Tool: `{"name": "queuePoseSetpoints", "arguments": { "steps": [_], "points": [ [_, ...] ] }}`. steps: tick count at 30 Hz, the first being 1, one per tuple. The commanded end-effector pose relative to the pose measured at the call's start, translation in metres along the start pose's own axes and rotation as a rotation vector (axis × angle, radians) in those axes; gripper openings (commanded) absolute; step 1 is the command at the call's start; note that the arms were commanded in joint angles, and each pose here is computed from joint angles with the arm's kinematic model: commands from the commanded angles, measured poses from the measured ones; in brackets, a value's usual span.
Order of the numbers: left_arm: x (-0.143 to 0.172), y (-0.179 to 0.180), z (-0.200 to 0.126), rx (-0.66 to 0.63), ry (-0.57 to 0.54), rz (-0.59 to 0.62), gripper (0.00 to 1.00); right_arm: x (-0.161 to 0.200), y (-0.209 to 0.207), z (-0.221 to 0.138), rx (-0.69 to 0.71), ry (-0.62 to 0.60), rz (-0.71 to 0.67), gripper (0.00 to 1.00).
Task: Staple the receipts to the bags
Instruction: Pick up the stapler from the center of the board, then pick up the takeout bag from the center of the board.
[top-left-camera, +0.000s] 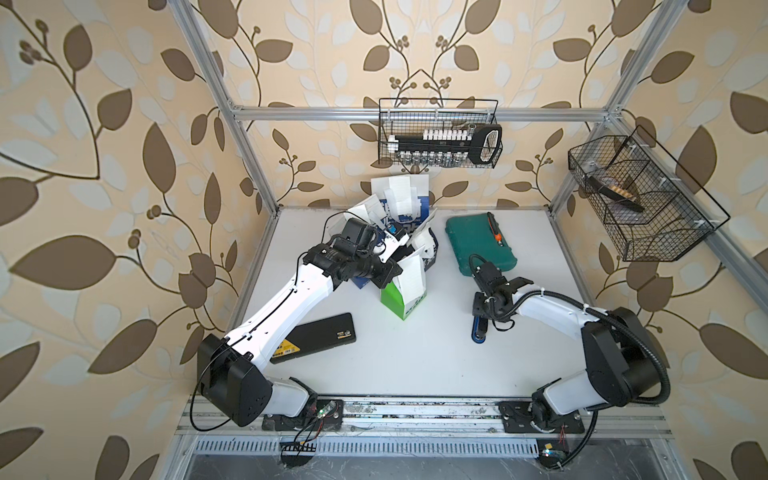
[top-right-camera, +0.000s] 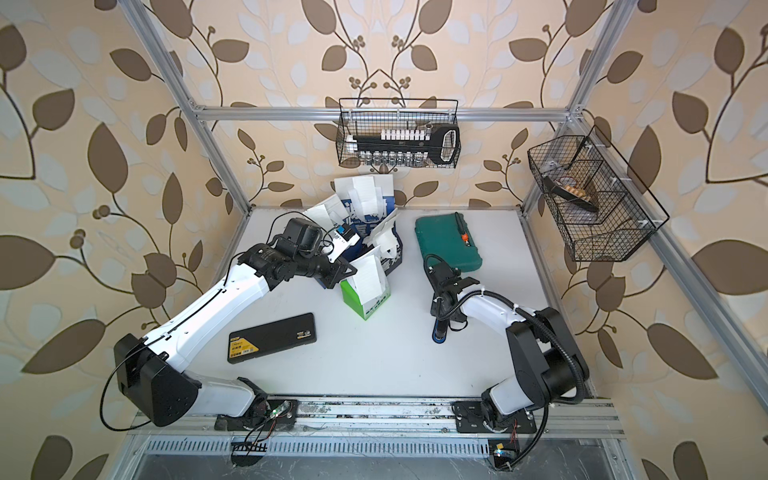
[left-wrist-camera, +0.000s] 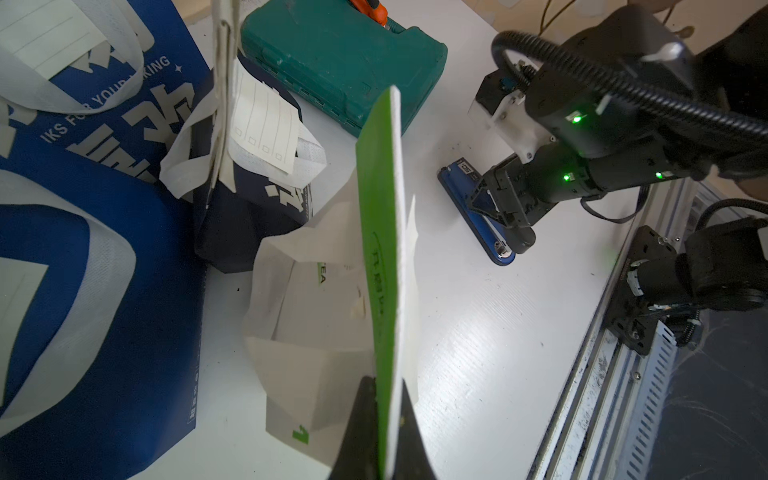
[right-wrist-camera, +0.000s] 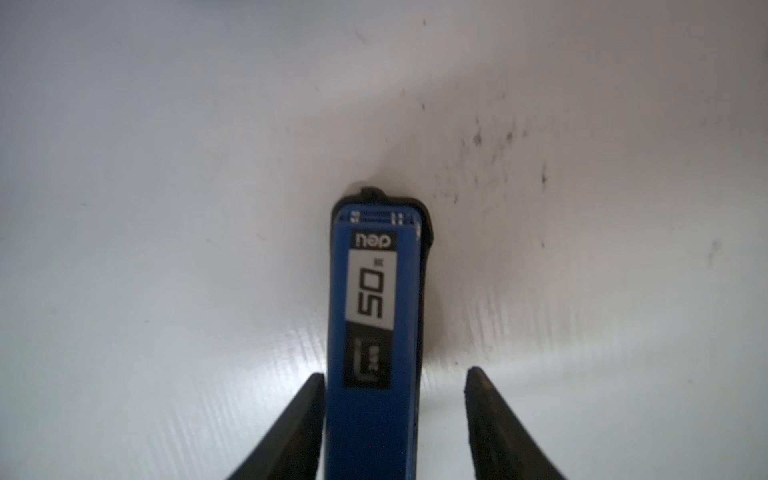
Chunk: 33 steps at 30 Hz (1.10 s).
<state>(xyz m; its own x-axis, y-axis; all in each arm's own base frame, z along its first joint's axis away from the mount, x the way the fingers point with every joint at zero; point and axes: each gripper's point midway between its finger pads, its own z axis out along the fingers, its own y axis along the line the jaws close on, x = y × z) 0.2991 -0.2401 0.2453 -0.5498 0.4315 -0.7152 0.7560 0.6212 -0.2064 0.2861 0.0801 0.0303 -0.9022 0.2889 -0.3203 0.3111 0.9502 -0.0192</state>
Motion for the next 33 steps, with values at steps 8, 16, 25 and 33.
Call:
{"name": "queuePoseSetpoints", "arguments": {
  "steps": [8, 16, 25, 33],
  "points": [
    [0.003, -0.026, -0.017, 0.096, 0.024, 0.090, 0.00, -0.002, 0.028, -0.006, -0.152, 0.041, -0.071, 0.02],
    [0.012, -0.025, -0.010, 0.102, 0.035, 0.083, 0.00, -0.104, 0.106, -0.201, -0.629, -0.548, -0.185, 0.00],
    [0.006, -0.027, -0.009, 0.115, 0.017, 0.062, 0.00, -0.150, 0.164, -0.345, -0.972, -0.897, -0.048, 0.00],
    [-0.003, -0.030, -0.010, 0.132, -0.022, 0.025, 0.00, -0.148, 0.201, -0.356, -1.045, -0.907, -0.062, 0.00]
  ]
}}
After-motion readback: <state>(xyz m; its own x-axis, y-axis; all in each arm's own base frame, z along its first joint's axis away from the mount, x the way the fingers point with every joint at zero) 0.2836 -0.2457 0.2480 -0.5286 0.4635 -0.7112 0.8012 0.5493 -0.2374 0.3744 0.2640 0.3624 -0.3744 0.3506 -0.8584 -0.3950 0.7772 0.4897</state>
